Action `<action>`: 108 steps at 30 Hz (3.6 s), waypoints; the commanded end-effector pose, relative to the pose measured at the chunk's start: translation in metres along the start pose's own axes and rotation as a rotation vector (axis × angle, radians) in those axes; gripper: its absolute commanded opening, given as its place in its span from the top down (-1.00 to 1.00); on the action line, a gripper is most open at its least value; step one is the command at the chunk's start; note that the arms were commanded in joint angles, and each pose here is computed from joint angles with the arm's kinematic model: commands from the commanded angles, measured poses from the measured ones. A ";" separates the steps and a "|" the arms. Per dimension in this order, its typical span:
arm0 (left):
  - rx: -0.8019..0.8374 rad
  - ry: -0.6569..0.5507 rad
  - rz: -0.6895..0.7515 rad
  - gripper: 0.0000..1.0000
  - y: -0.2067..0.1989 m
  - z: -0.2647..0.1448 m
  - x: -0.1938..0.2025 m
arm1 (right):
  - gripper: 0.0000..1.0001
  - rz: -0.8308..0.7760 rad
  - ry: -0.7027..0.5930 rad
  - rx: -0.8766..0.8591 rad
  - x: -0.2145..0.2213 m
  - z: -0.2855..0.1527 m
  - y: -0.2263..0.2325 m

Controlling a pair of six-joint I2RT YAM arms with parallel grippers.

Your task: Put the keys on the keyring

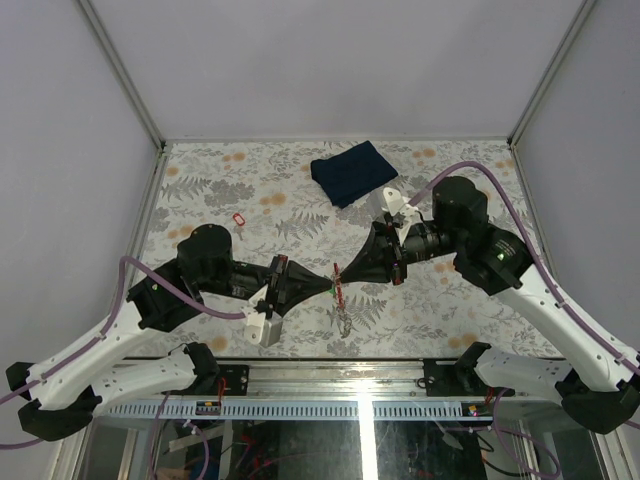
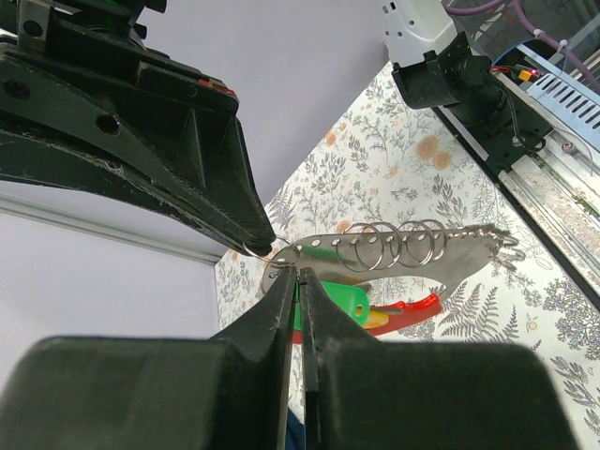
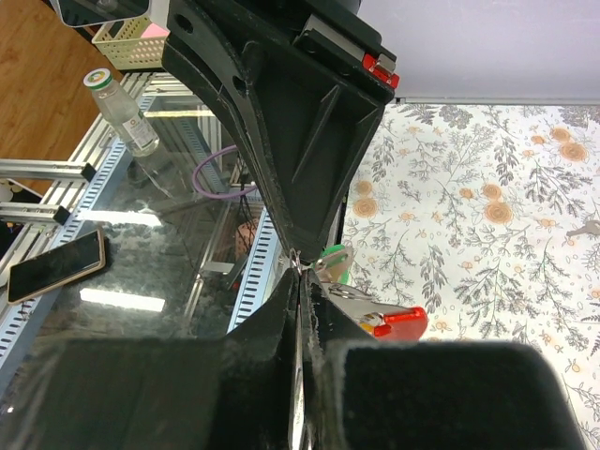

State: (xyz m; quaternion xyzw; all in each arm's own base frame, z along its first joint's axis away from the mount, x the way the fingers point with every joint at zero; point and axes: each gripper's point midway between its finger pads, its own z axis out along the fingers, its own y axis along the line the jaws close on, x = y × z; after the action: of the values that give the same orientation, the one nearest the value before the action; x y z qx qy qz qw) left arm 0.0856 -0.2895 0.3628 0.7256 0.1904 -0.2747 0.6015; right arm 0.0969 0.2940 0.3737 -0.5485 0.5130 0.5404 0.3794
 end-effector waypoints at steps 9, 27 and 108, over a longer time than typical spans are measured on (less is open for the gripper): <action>-0.032 -0.016 0.005 1.00 0.007 -0.002 -0.007 | 1.00 -0.116 -0.150 0.092 -0.034 -0.010 -0.001; -0.232 -0.055 -0.001 0.67 0.031 -0.009 -0.011 | 1.00 -0.208 -0.427 0.222 -0.066 -0.026 -0.007; -0.350 -0.271 -0.479 1.00 0.059 0.006 -0.031 | 0.99 -0.497 -0.430 0.138 -0.082 -0.035 0.025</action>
State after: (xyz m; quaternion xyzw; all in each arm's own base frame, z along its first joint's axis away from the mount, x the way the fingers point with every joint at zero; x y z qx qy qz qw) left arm 0.1017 -0.3097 0.4216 0.4817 0.3377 -0.4819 0.6494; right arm 0.0977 0.2782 0.4284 -0.5041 0.3564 0.5132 0.5962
